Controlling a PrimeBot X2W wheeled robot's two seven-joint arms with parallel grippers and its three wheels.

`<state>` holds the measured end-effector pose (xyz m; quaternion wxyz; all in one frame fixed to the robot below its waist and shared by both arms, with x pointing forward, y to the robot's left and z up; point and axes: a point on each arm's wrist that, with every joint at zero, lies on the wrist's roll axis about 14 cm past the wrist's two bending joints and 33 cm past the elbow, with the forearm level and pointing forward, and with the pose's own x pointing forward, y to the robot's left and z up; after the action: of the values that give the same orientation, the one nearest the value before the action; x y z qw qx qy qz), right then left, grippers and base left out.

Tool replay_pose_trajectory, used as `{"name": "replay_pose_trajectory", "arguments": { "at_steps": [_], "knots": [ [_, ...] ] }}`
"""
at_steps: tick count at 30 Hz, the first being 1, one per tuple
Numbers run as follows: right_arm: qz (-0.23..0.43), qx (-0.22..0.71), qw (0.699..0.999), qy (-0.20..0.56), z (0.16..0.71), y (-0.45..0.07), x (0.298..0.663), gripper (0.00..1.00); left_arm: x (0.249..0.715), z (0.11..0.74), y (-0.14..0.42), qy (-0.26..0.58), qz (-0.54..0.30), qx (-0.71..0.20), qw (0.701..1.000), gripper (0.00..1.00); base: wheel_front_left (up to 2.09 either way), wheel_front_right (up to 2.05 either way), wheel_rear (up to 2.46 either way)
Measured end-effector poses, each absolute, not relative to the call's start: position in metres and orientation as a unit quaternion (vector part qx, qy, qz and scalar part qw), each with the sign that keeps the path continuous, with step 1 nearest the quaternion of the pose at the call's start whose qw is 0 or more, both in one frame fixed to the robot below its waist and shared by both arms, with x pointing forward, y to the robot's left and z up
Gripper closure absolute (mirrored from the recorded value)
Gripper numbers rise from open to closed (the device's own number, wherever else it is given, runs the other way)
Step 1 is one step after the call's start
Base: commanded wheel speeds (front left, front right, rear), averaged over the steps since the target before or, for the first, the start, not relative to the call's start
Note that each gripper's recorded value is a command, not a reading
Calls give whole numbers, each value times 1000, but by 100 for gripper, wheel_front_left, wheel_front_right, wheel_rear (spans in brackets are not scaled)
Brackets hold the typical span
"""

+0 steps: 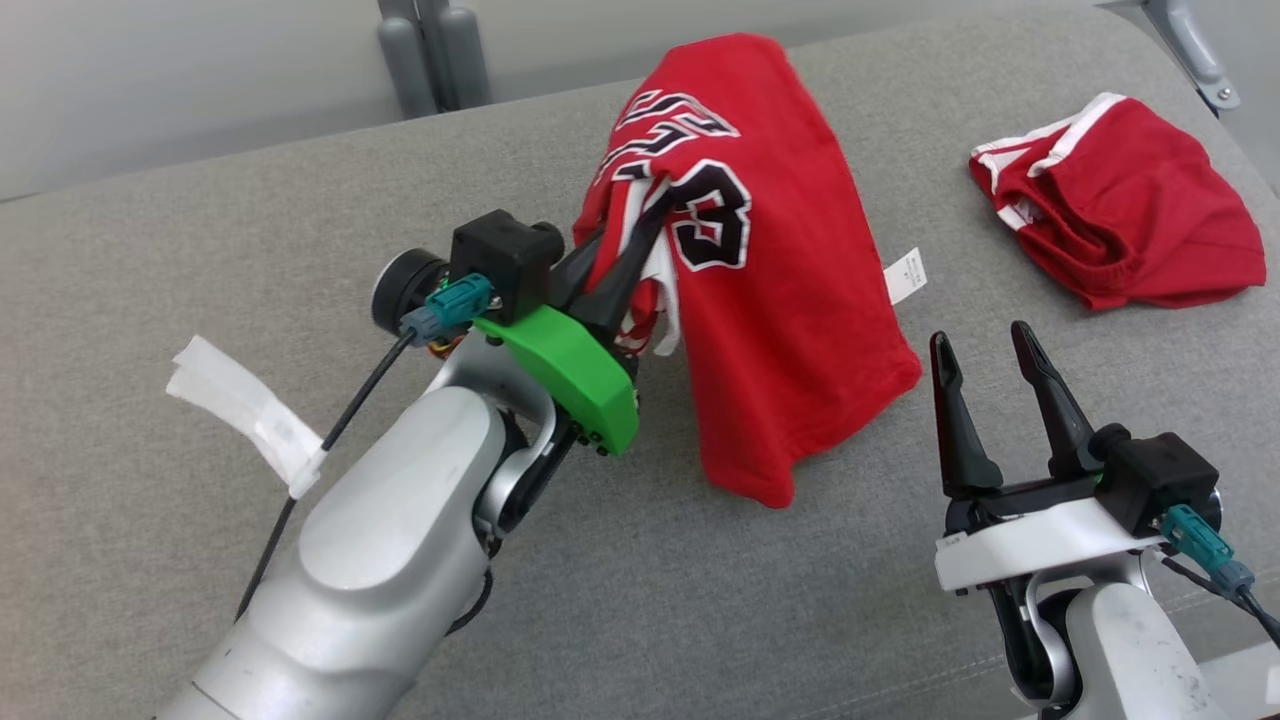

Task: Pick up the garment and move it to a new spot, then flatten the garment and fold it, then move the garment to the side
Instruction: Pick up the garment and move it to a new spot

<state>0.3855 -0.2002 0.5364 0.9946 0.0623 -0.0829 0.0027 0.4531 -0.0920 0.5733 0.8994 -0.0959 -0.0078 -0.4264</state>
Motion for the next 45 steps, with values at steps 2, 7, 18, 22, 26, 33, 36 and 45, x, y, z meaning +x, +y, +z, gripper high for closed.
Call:
{"name": "replay_pose_trajectory", "arguments": {
  "at_steps": [2, 7, 18, 22, 26, 33, 36, 45],
  "knots": [
    [-4, 62, 995, -78, 532, -204, 387, 0, 463, 551, -84, 16, -407, -93, 909, 100, 0, 0, 0],
    [-19, 65, 996, -62, 519, -213, 389, 0, 488, 490, -53, 77, -347, -69, 932, 100, 0, 0, 0],
    [-24, 68, 996, -47, 508, -216, 393, 0, 485, 429, -23, 138, -292, -73, 944, 0, 0, 0, 0],
    [-18, 71, 996, -55, 513, -213, 393, 0, 482, 433, -12, 130, -271, -91, 949, 0, 0, 0, 0],
    [-13, 74, 995, -65, 520, -210, 392, 0, 469, 436, 3, 126, -246, -119, 954, 0, 0, 0, 0],
    [0, 81, 994, -79, 530, -201, 386, 0, 444, 466, 41, 67, -182, -163, 967, 0, 0, 0, 0],
    [8, 81, 993, -85, 535, -195, 383, 0, 428, 475, 53, 48, -166, -167, 971, 0, 0, 0, 0],
    [41, 79, 992, -84, 535, -172, 370, 0, 390, 497, 102, -3, -90, -175, 980, 0, 0, 0, 0]
  ]
}}
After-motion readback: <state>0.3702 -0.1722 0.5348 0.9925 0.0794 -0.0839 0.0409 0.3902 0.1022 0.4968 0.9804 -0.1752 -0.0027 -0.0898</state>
